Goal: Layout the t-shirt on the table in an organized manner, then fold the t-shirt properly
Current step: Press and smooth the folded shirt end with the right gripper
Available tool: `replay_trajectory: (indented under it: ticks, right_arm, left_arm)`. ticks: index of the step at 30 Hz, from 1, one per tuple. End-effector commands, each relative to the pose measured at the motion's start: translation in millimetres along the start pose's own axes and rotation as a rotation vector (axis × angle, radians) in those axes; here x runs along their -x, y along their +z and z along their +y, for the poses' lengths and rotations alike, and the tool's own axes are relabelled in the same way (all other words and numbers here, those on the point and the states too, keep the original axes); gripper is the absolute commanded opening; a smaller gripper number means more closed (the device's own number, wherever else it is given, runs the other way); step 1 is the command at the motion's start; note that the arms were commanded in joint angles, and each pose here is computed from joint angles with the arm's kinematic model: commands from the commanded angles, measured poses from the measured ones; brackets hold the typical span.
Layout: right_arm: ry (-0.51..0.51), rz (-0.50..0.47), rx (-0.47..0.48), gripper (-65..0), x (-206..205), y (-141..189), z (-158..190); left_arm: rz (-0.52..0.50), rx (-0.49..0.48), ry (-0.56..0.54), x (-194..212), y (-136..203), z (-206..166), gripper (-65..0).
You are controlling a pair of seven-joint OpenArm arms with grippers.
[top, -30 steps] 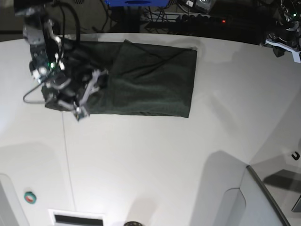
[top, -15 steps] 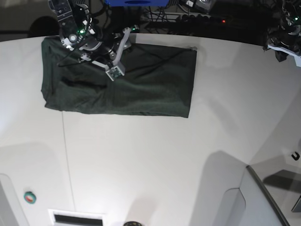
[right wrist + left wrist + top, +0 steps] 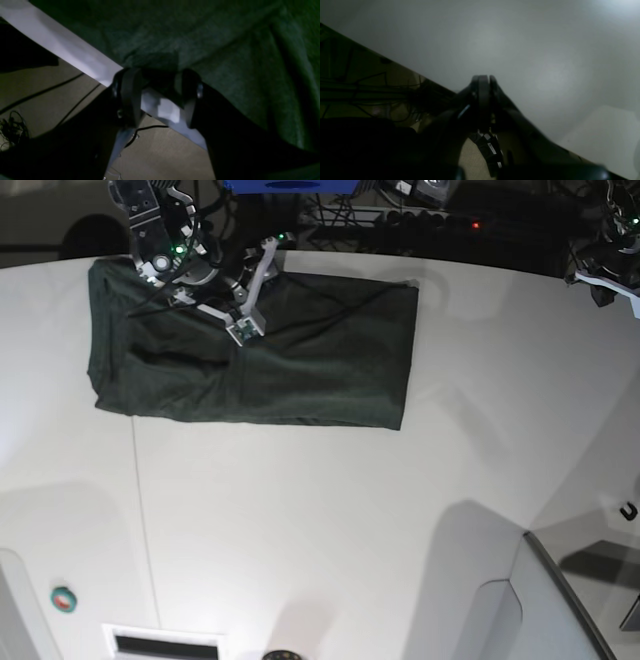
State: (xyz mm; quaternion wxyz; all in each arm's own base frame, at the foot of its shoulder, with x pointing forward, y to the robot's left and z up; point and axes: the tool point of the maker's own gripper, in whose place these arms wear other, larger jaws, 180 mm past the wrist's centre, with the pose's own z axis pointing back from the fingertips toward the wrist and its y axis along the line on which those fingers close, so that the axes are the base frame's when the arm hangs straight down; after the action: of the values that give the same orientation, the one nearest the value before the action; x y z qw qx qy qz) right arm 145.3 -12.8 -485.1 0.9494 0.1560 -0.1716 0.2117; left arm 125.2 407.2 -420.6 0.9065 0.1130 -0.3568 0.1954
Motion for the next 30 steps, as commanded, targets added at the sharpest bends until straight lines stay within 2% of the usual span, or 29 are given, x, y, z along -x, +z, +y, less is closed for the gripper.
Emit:
replay_trajectory:
  ticks: [1,2,6,14,17,18,21,23,25,30]
  right_arm:
    - [0.001,-0.024,-0.005,-41.1,-6,2,1]
    - [0.004,-0.024,-0.007,-43.4,-6,2,2]
    - [0.004,-0.026,-0.007,-63.9,-7,2,2]
    - [0.016,-0.058,0.005,-64.1,-16,12,-1]
    - [0.012,-0.058,0.005,-61.5,-16,12,0]
    - [0.009,-0.051,0.002,-57.8,-15,11,1]
    - [0.010,-0.031,-0.002,-39.9,-12,9,3]
    - [0.012,-0.037,-0.001,-30.8,-14,9,2]
    - [0.014,-0.041,0.001,-29.7,-16,9,1]
    - [0.009,-0.035,0.000,-33.8,-22,1,-1]
  left_arm:
    - [-0.038,-0.008,-0.011,-14,3,6,-65.0]
    - [-0.038,-0.008,-0.011,-14,3,6,-65.0]
    - [-0.038,-0.008,-0.011,-14,3,6,-65.0]
    - [-0.037,-0.008,-0.011,-13,3,6,-65.0]
    - [-0.037,-0.008,-0.011,-13,3,6,-65.0]
    - [-0.037,-0.008,-0.011,-13,3,6,-65.0]
    - [-0.037,-0.008,-0.011,-13,3,6,-65.0]
    - [-0.037,-0.008,-0.011,-13,3,6,-65.0]
    - [-0.037,-0.008,-0.011,-13,3,6,-65.0]
    - [-0.037,-0.008,-0.011,-13,3,6,-65.0]
